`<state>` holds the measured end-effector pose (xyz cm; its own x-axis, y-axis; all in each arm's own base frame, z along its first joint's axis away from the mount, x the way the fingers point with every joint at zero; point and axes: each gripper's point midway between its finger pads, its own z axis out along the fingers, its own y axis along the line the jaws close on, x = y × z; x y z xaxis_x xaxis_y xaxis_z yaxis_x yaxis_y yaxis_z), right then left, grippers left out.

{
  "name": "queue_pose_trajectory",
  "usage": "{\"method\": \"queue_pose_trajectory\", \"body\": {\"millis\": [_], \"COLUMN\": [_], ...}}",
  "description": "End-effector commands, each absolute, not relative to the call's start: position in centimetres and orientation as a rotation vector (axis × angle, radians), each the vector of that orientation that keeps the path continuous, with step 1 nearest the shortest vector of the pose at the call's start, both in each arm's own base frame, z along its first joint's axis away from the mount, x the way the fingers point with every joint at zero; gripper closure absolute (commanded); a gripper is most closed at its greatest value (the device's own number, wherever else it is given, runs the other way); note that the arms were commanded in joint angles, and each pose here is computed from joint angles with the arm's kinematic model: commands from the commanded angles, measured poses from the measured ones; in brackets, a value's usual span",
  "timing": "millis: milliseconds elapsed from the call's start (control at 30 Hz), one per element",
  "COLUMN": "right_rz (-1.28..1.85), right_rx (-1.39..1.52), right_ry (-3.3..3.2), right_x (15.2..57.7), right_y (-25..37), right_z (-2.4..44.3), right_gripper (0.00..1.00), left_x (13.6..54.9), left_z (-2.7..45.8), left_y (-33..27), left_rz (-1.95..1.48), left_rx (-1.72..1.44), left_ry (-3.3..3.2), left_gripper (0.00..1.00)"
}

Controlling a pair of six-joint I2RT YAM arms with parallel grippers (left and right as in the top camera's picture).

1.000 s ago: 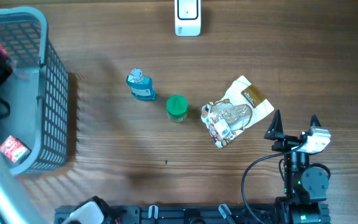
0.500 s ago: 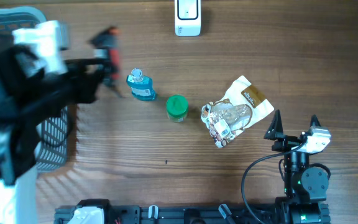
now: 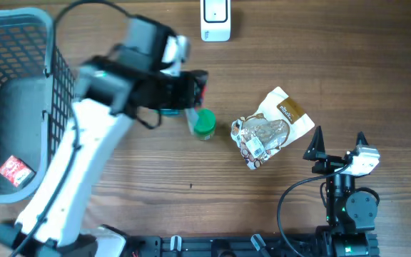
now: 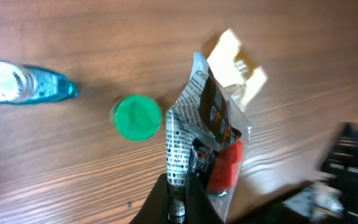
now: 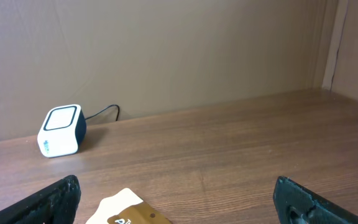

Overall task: Scan the item barcode
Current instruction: 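Lift the white packet out and carry it toward the scanner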

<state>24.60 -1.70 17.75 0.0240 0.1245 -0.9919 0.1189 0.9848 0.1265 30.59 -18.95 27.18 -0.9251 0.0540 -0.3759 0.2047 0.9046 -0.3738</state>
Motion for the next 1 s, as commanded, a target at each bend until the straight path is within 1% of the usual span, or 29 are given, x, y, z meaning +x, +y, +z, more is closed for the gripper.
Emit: {"method": "queue_pose_trajectory", "body": {"millis": [0,100,233,333,500,800,967], "right_rz": [0.001,0.001,0.001,0.002,0.002,0.002,0.001], "right_rx": [0.170,0.170,0.170,0.170,0.170,0.170,0.170], "right_ry": [1.545,1.545,1.545,1.545,1.545,1.545,1.545], "right_x": [24.6,24.6,24.6,24.6,24.6,24.6,24.6], "right_y": [-1.5,-1.5,-1.5,-1.5,-1.5,-1.5,-1.5], "right_z": [17.9,17.9,17.9,17.9,17.9,17.9,17.9], "right_gripper": [0.00,0.00,0.00,0.00,0.00,0.00,0.00], "left_x": [30.5,30.5,30.5,31.5,33.5,33.8,34.6], "left_z": [24.9,23.3,20.4,18.1,15.9,13.7,11.1], "left_y": [-20.9,-22.0,-23.6,-23.8,-25.4,-26.8,-27.6], "left_rz": [-0.287,-0.138,-0.012,0.110,0.104,0.169,0.188], "left_rx": [0.198,0.189,0.260,0.278,0.269,0.329,0.341], "left_ry": [2.716,2.710,2.738,2.742,2.724,2.709,2.721], "left_gripper": [0.96,0.96,0.96,0.96,0.96,0.96,0.96]}}
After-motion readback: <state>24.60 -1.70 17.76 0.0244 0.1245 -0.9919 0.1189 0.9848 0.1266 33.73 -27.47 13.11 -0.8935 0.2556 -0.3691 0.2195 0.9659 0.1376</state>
